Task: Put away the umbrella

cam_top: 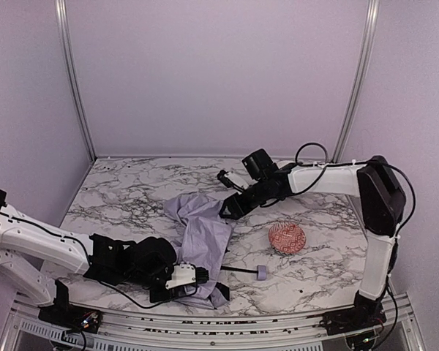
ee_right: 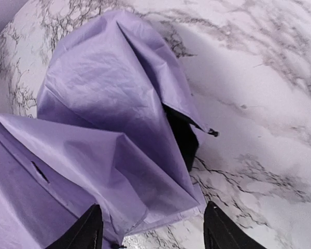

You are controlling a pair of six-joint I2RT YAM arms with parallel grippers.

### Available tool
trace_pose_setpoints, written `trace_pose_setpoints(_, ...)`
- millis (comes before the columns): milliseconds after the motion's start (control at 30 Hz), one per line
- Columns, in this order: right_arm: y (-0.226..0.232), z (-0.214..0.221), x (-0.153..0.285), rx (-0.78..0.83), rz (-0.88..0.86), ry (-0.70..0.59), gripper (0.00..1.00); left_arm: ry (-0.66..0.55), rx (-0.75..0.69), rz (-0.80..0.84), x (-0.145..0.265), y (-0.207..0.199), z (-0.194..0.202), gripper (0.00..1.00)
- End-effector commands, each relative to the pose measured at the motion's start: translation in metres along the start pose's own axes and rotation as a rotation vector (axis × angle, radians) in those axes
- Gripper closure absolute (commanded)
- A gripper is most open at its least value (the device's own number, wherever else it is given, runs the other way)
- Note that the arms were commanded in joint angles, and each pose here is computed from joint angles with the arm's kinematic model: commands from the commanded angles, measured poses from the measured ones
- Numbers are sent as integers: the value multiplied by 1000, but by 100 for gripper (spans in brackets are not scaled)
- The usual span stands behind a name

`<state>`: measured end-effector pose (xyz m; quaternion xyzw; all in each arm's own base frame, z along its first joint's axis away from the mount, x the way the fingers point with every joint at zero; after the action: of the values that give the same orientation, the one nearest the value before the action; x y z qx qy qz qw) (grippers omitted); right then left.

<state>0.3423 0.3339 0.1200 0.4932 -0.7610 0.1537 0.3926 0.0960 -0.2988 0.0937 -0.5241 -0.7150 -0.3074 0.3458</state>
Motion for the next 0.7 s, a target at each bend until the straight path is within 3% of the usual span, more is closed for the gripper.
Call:
trace_pose_setpoints(0, 23, -25, 49, 136, 226, -1, 35, -103, -19, -42, 11, 5, -27, 100)
trace_pose_setpoints(67, 46, -24, 45, 198, 209, 6, 33, -118, -23, -33, 13, 4, -29, 100)
trace_pose_setpoints(167, 84, -23, 29, 224, -7, -24, 34, -134, -25, -20, 17, 2, -34, 100)
trace_pose_setpoints(300, 90, -9, 0, 188, -131, -16, 37, -177, -18, 3, 26, 0, -45, 100)
trace_pose_setpoints(467, 100, 23, -42, 136, -345, 71, 45, -317, -21, -31, 48, 6, -78, 100)
trace_pose_setpoints(667, 121, 40, -46, 94, -568, 56, 54, -321, 95, -119, 48, 47, -86, 100)
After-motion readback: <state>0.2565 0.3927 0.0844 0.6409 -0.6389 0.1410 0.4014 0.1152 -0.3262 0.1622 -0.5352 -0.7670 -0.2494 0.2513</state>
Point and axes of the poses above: each gripper's point midway between its finger pads, its own x axis back along the fingers, its own y axis along the line the jaws close on, z = x × y, the point moved 5 cm from there along x, back along the fingers, and after that the axes turned 12 degrees about x, right-handed, at the moved point
